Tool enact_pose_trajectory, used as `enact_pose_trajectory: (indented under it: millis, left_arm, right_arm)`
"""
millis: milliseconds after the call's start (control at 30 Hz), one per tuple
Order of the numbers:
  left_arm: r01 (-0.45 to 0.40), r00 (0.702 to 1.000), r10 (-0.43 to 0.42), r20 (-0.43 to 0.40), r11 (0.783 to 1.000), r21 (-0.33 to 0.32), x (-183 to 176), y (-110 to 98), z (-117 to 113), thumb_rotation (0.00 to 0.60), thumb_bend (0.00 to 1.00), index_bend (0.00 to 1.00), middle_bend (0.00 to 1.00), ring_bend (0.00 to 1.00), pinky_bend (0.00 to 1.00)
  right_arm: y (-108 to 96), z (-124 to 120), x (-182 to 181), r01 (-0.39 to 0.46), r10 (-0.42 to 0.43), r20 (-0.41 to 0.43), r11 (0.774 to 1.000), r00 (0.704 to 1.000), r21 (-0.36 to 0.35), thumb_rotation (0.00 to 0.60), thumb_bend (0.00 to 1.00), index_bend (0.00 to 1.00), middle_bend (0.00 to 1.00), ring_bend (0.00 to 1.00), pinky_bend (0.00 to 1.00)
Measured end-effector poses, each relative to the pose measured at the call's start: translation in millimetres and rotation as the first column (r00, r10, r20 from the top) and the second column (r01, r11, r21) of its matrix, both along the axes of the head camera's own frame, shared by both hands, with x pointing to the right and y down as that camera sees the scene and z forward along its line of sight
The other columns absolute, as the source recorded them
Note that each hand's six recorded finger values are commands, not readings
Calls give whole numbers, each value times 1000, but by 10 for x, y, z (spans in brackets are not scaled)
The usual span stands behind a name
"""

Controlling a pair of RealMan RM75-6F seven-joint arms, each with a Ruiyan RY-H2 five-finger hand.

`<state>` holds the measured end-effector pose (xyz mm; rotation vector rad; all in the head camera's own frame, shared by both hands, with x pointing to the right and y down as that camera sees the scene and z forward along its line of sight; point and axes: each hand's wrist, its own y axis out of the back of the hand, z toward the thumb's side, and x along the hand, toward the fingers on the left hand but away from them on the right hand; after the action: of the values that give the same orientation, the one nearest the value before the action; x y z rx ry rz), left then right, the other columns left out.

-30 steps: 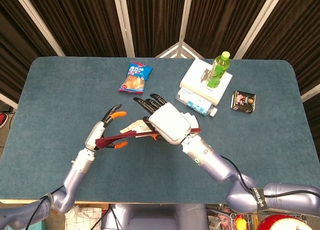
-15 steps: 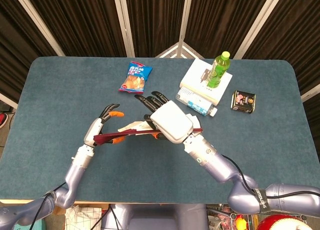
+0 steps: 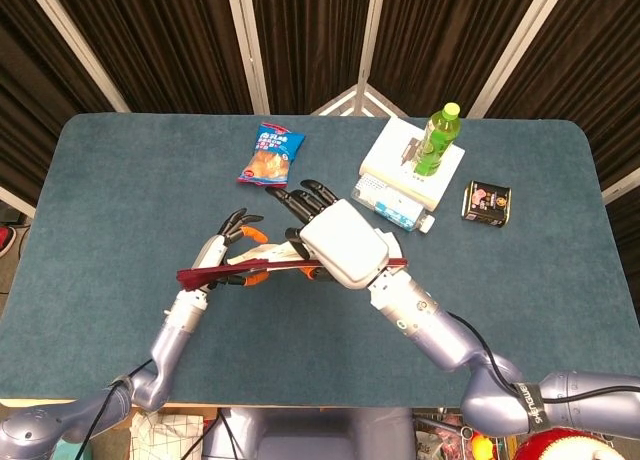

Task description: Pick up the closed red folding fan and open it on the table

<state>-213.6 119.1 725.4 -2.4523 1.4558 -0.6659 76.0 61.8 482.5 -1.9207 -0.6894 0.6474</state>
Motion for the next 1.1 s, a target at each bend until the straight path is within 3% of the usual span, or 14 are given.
enact_pose_trajectory:
  millis: [133, 300, 633, 867, 1100]
  left_arm:
    - [28, 999, -29, 37, 999, 22, -14, -35, 2, 600, 396, 584, 313, 0, 111]
    - [41, 996, -45, 79, 998, 55, -41, -76, -24, 600, 426, 650, 371, 0, 142]
    - [36, 983, -59, 174, 991, 132, -234, -266, -37, 600, 431, 686, 404, 0, 162]
    - [52, 977, -87, 196, 982, 180, -396, -341, -50, 600, 430, 705, 423, 4, 184]
    - [58, 970, -120, 214, 960, 274, -575, -391, -182, 600, 426, 686, 404, 4, 184]
  right_arm:
    - [-14, -36, 50, -9, 10, 7, 1000, 1000, -2, 600, 395, 871, 123, 214, 162]
    - [-55, -79, 134, -26, 26, 6, 1000, 1000, 4, 600, 395, 871, 124, 214, 162]
    - [-197, -153, 446, -97, 97, 23, 995, 995, -3, 600, 394, 873, 123, 214, 162]
    - [-282, -201, 632, -131, 131, 26, 991, 991, 6, 600, 395, 880, 123, 214, 162]
    - [-320, -204, 752, -155, 155, 30, 988, 987, 6, 600, 394, 879, 123, 214, 162]
